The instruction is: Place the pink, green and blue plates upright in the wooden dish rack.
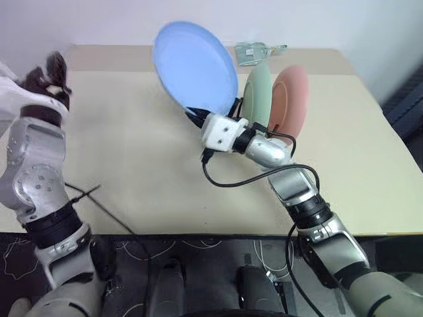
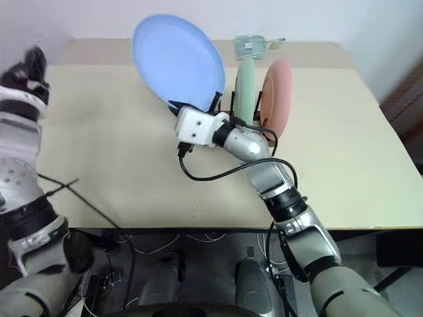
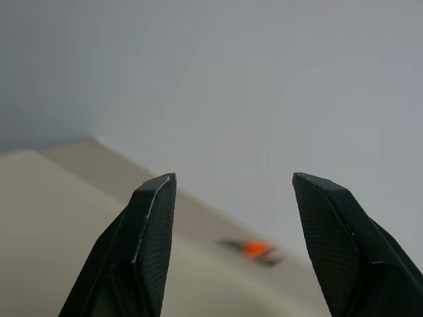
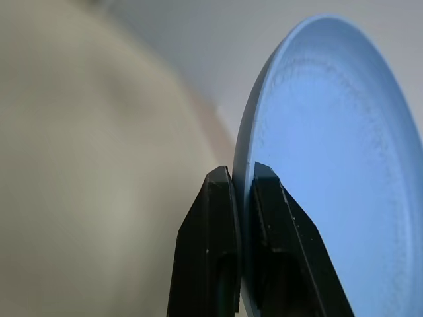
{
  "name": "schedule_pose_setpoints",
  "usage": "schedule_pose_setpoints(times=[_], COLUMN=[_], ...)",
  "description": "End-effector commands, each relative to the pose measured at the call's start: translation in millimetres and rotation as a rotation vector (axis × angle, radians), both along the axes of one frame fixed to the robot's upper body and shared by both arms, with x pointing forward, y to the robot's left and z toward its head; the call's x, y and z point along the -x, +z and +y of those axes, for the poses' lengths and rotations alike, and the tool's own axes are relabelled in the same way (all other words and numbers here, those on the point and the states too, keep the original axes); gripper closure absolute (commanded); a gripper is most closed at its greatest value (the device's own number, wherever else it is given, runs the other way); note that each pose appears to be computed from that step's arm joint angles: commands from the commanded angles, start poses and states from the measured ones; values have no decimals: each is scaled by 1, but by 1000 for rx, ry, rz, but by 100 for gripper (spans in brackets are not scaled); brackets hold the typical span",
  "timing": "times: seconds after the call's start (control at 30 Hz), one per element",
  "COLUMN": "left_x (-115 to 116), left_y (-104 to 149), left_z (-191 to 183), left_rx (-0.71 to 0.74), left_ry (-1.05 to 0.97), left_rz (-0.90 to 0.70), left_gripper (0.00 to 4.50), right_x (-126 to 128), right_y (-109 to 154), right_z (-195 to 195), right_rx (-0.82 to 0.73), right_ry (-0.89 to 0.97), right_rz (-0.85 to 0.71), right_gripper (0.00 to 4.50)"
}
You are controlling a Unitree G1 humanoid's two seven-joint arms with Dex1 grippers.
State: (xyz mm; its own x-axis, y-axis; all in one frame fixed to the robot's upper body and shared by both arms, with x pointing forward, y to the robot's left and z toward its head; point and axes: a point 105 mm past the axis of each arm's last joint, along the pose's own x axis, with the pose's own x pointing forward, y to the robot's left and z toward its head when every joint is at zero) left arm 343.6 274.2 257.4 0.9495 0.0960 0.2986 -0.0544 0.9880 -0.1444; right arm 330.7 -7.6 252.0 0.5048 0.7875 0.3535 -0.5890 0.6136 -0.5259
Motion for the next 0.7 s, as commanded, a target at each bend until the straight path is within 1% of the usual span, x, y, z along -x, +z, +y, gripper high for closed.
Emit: schedule_pose_setpoints(times=[0.03, 0.07, 0.13, 0.2, 0.27, 0.4, 0.53, 0.7], left_x=[-1, 2, 9, 15, 20, 25, 28, 29], left_y=[-38, -49, -73, -87, -97, -101, -103, -102], left_z=[-57, -68, -86, -99, -111, -125, -131, -131], left_rx=[-269, -322, -376, -397, -420, -415, -419, -410], left_ry=[-218, -271, -370, -441, -499, -567, -601, -601], left_rz=[70, 81, 117, 134, 146, 135, 134, 133], left_gripper=[164, 164, 164, 164, 164, 164, 164, 164], right_x=[20, 22, 25, 27, 27, 20, 14, -4], right_y=[38, 39, 42, 42, 39, 31, 26, 21], right_z=[-23, -27, -31, -30, -28, -25, -23, -28], right_rx=[-309, -353, -452, -503, -519, -543, -540, -577], right_ry=[161, 175, 211, 230, 227, 196, 178, 107], right_rz=[170, 214, 314, 389, 442, 519, 549, 594], right_gripper=[450, 450, 450, 450, 450, 450, 450, 450])
